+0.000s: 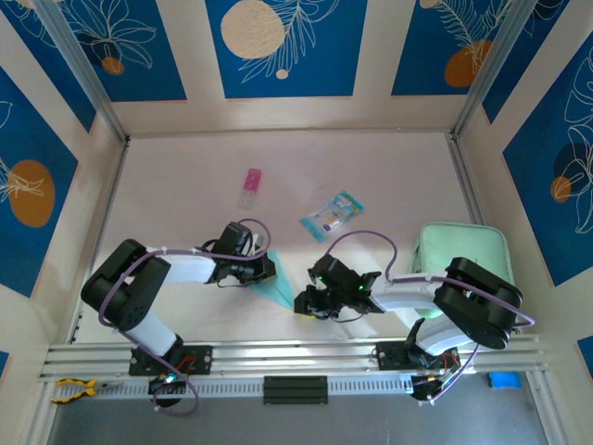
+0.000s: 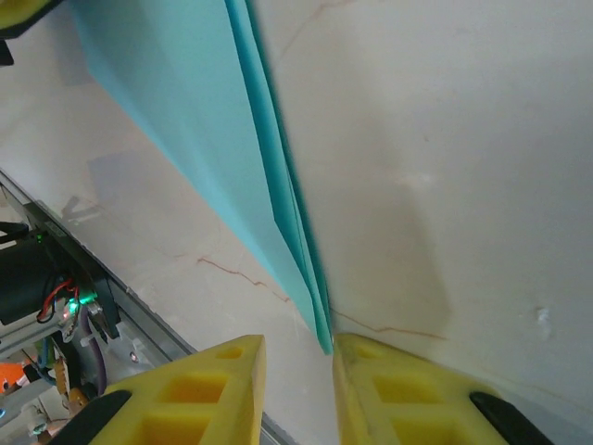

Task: Fold a paper plane with a square sheet of paper (pick it up from the middle)
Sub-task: Turn over the paper at the center of the table.

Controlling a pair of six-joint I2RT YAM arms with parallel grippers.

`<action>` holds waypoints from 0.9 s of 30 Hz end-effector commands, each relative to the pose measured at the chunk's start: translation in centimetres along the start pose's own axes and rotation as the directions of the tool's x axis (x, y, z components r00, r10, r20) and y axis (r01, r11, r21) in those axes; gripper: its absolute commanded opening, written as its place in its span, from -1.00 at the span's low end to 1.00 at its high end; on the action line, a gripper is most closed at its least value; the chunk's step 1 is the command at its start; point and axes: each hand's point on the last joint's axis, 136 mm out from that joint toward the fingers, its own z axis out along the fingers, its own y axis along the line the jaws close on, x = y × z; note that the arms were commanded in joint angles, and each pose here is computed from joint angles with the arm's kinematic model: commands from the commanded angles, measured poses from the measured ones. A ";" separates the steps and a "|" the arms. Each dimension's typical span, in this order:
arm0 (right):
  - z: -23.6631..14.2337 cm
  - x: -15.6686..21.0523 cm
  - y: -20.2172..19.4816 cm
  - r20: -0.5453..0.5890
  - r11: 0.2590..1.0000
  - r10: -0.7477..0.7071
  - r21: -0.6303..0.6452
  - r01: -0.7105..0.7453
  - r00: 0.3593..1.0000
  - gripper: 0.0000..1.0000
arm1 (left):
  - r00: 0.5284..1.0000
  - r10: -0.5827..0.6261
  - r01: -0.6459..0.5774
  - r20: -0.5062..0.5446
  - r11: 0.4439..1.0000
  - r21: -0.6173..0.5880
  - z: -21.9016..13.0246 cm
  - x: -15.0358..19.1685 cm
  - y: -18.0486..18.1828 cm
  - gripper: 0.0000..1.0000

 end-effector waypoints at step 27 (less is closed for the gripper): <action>-0.3 -2.2 1.9 0.051 0.992 0.011 -0.125 -0.005 0.999 -0.40 | 0.996 -0.088 0.087 -0.007 0.993 -0.080 -0.1 0.9 3.0 -0.96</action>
